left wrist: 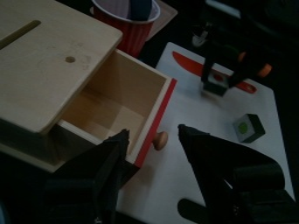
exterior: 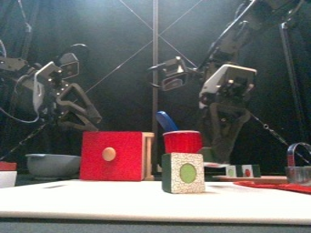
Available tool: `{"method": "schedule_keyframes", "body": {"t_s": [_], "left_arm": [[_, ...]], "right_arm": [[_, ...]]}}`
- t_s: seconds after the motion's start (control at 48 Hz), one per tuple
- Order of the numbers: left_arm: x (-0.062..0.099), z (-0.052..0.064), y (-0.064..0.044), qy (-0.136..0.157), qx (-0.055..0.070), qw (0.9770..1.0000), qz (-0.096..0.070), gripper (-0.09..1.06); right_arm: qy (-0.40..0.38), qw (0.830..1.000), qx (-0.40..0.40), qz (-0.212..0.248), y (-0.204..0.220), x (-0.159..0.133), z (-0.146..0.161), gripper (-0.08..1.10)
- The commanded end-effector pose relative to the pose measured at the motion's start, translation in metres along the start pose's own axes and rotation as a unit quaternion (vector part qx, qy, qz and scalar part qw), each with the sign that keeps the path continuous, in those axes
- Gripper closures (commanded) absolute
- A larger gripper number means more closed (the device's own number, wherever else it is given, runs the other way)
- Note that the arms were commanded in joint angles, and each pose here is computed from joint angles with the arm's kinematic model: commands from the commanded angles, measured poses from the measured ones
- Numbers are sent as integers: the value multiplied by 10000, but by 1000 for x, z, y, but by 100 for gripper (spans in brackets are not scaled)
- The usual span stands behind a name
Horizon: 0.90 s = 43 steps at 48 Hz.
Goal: Place sushi on board then cut the sushi with the knife then place the pieces on the plate
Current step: Place the 4 sushi pieces on the plate
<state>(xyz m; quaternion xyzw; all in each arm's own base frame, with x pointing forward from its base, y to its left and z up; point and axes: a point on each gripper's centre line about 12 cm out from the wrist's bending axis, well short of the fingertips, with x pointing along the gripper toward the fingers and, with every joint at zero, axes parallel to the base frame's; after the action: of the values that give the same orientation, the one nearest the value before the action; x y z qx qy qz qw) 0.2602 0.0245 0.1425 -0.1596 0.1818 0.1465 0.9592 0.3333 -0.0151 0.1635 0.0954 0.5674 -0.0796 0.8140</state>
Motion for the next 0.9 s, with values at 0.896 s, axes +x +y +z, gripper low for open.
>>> {"method": "schedule_keyframes", "body": {"t_s": [0.896], "left_arm": [[0, 2, -4, -40, 157, 9998, -111, 10]], "right_arm": [[-1107, 8794, 4484, -1154, -173, -27, -130, 35]]}}
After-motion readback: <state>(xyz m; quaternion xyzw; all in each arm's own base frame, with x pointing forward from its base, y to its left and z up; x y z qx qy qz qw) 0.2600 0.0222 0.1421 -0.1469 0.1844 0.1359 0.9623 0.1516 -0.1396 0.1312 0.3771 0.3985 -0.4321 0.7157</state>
